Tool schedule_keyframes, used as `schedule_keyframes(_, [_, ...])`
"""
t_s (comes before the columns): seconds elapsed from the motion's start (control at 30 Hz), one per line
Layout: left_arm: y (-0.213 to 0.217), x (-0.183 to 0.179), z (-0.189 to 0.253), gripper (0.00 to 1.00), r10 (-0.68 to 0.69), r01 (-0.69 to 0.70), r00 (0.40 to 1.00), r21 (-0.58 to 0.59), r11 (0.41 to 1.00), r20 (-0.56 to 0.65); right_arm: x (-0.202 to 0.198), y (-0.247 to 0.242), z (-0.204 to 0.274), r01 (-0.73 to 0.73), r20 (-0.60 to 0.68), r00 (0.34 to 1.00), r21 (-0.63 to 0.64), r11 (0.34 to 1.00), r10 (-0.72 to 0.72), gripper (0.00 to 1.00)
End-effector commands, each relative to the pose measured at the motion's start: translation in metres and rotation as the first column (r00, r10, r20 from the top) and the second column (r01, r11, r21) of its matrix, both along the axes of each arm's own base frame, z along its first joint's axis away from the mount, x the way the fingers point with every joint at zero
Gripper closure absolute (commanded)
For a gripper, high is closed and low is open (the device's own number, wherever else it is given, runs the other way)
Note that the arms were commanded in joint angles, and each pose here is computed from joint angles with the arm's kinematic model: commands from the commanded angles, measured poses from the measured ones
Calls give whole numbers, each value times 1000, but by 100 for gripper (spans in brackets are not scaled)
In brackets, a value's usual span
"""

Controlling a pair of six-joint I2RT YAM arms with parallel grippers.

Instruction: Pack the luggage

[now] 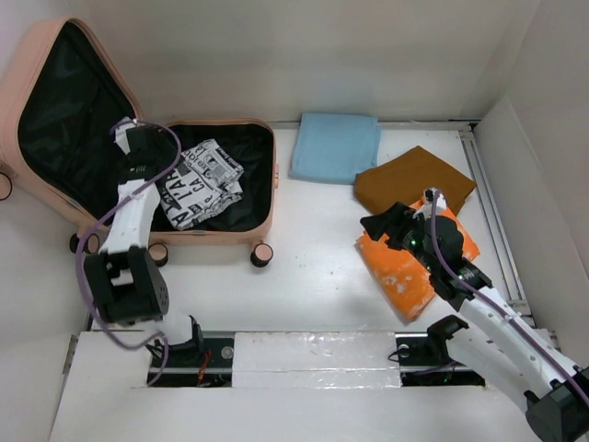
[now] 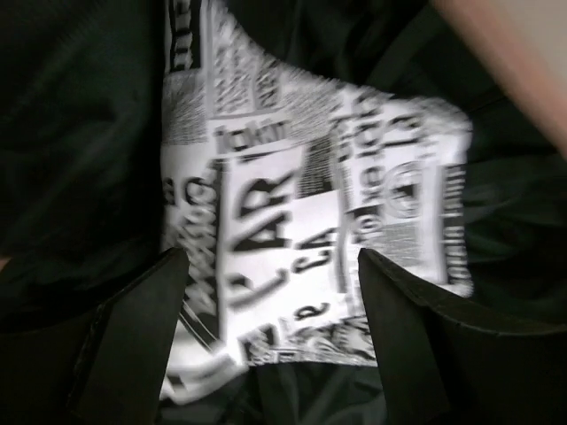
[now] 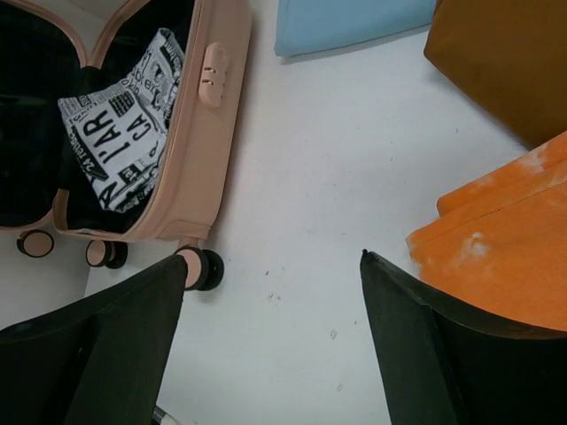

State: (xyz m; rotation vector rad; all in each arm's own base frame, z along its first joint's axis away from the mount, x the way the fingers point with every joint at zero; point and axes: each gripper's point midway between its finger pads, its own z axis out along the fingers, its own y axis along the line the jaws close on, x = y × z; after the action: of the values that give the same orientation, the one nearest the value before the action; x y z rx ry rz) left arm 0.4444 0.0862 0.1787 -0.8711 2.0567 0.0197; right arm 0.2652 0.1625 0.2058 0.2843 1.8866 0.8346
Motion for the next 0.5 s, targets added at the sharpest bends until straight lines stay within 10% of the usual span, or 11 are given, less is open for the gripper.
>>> schedule_keyframes(0.0, [-8,-21,95,27,55,-69,961,44,997,270,0,6,8,-29,37,999,4,1000,29,15])
schedule_keyframes(0.27, [-183,-48,151,29,-348,329,859,116,937,376,1,-2,38,14,83,996,29,999,-16,18])
schedule_keyframes(0.47, [-365,-121,42,30,-601,666,725,-117,737,337,-21,-57,131,217,248,938,124,968,-242,68])
